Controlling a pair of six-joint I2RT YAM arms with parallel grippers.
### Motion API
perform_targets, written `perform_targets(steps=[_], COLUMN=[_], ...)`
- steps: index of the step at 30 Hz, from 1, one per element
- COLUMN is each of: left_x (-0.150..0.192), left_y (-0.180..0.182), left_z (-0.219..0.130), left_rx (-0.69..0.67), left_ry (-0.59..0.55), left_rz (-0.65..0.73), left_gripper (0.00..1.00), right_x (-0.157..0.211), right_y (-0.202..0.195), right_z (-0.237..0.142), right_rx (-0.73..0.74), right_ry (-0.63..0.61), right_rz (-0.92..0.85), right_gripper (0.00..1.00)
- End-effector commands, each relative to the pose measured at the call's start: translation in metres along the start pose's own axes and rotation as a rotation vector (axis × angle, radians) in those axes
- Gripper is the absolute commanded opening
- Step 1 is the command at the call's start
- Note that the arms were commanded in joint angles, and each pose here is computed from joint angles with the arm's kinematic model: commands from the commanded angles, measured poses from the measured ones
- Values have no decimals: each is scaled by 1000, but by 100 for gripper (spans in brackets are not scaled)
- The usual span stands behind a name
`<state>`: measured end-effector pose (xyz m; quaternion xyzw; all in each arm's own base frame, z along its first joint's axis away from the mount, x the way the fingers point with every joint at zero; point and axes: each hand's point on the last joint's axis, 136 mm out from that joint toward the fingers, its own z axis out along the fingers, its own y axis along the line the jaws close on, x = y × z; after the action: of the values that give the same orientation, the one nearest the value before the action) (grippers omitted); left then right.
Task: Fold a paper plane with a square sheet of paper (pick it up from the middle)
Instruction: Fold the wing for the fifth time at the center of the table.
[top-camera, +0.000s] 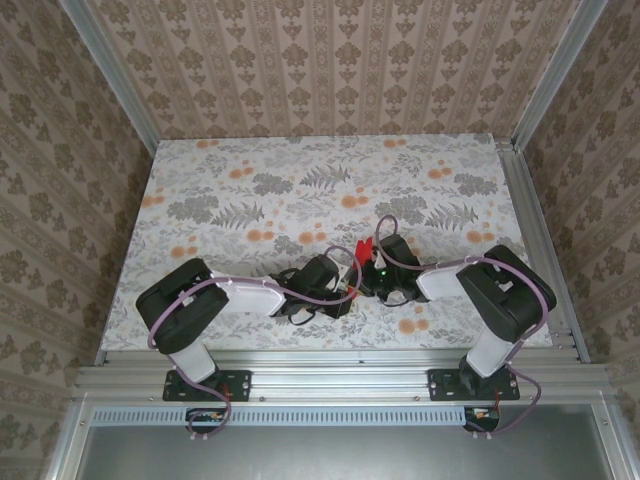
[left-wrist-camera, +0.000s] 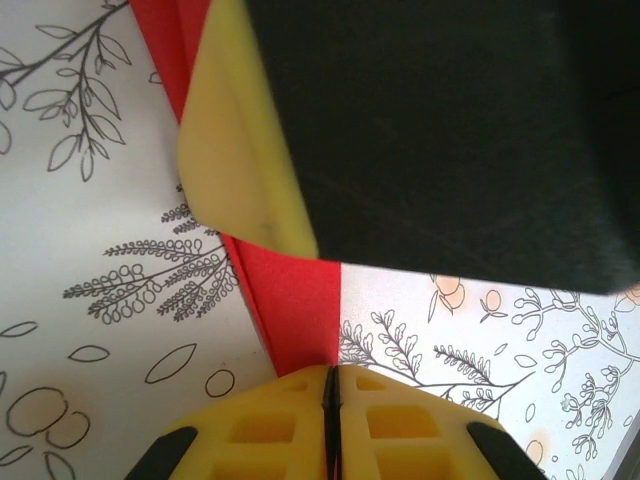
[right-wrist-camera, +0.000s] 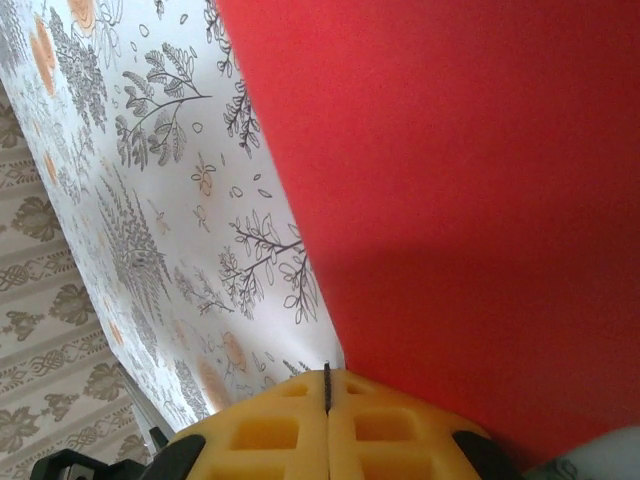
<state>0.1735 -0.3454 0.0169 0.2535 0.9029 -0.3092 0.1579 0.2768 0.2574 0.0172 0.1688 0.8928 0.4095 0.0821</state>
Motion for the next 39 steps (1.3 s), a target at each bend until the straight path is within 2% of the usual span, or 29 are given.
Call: perform_targets(steps=[1,8,13,39], left_x=[66,76,82,92], left_y=[53,61,65,69], left_z=[0,-5,-6,-14], left_rx=[-190,-224,-241,-259], left_ry=[211,245,271,323], left_rz=[-29,-24,-20,3], left_gripper=[10,10,10,10], right_x=[-12,-35,-47,-117], right_y=[-4,-24,-27,-39], right_z=[2,-1,2,0], right_rx=[50,164,185,167], right_ry=[-25,-49,-52,-73], right_rz=[-28,-44,-36,14], right_gripper=[8,5,5,5])
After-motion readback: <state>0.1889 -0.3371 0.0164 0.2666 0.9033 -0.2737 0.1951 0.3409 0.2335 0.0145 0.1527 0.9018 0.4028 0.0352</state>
